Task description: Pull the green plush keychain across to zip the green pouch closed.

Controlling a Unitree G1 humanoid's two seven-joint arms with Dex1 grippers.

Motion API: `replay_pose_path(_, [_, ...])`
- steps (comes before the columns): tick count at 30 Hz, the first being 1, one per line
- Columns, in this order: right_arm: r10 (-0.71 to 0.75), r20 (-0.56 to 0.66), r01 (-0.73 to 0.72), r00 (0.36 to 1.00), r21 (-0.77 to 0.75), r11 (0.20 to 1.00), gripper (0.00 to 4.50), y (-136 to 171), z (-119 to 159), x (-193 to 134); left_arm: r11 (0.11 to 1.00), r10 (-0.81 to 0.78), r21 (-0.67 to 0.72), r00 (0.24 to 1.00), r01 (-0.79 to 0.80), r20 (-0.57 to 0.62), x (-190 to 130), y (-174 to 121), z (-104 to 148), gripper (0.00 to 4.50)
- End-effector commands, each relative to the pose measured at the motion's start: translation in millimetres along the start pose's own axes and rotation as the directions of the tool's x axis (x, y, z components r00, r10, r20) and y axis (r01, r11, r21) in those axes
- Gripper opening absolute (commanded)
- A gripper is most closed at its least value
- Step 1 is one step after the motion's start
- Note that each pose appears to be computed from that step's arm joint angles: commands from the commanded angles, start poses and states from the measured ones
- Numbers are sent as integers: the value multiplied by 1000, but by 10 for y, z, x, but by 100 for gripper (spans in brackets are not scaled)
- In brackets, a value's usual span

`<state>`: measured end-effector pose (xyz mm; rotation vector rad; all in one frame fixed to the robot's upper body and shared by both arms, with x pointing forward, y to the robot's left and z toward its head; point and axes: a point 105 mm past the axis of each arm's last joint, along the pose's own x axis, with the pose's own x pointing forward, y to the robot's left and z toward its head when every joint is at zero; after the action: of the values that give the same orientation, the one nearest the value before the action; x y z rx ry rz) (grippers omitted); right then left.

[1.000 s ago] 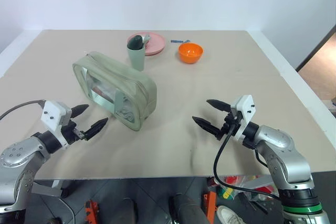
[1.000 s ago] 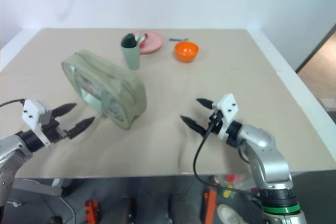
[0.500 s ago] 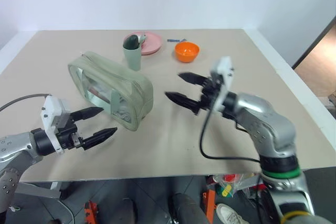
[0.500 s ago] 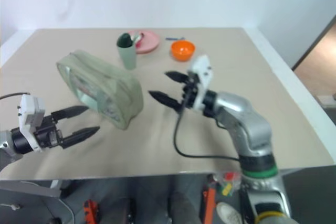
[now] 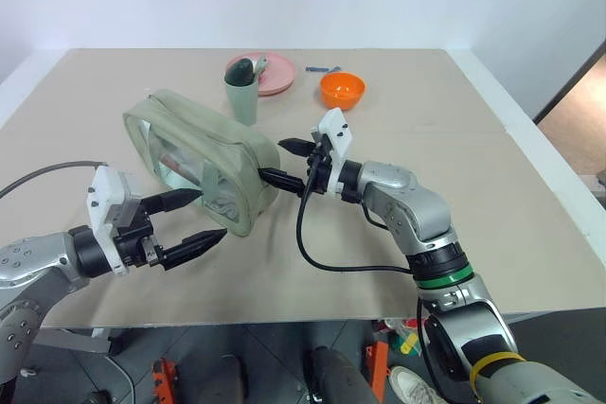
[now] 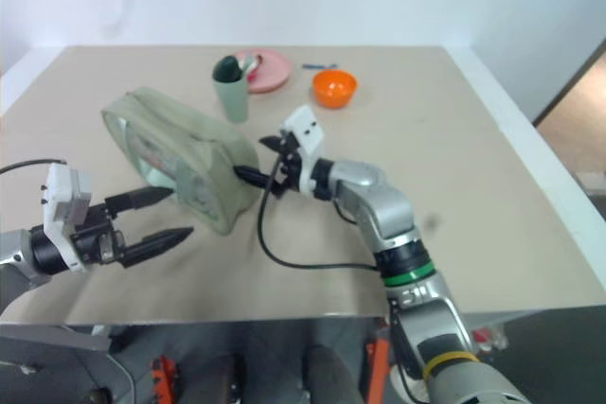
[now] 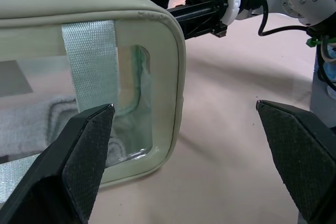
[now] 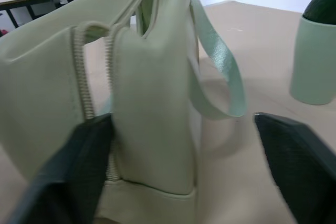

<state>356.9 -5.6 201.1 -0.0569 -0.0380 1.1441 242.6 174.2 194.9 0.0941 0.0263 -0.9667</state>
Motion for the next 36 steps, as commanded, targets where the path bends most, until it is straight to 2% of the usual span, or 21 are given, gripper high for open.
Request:
replay_pose_path(1, [38, 76, -35, 996, -37, 999, 277, 46, 257, 68, 999, -11, 42, 1000, 10, 26, 49, -38, 67, 450])
replay_pose_path(3, [46, 79, -43, 996, -44, 998, 194, 57, 272, 83, 999, -11, 42, 1000, 10, 28, 65, -42, 60, 450])
replay_pose_path(9, [61, 98, -56, 993, -58, 997, 3, 79, 324, 89, 999, -19, 38, 999, 17, 36, 110, -62, 37, 450])
replay_pose_path(16, [101, 131, -87, 986, -108, 990, 3, 114, 431, -1, 999, -27, 36, 999, 26, 42, 144, -55, 35, 450])
replay_pose_path(22, [238, 106, -209, 965, -231, 950, 3, 117, 589, -323, 999, -43, 32, 998, 41, 43, 159, -69, 38, 450])
replay_pose_path(26, [278, -23, -270, 960, -326, 906, 3, -145, 513, -736, 998, -55, 31, 997, 54, 45, 178, -97, 46, 450])
replay_pose_path(30, [202, -122, -233, 972, -372, 898, 3, -547, 430, -1018, 996, -81, 32, 995, 79, 52, 196, -123, 72, 450])
replay_pose_path(32, [173, -162, -225, 971, -392, 892, 3, -680, 396, -1103, 994, -106, 29, 993, 104, 57, 207, -148, 90, 450])
replay_pose_path(36, [138, -159, -190, 978, -390, 901, 3, -834, 406, -1149, 983, -182, 26, 982, 181, 52, 245, -247, 116, 450])
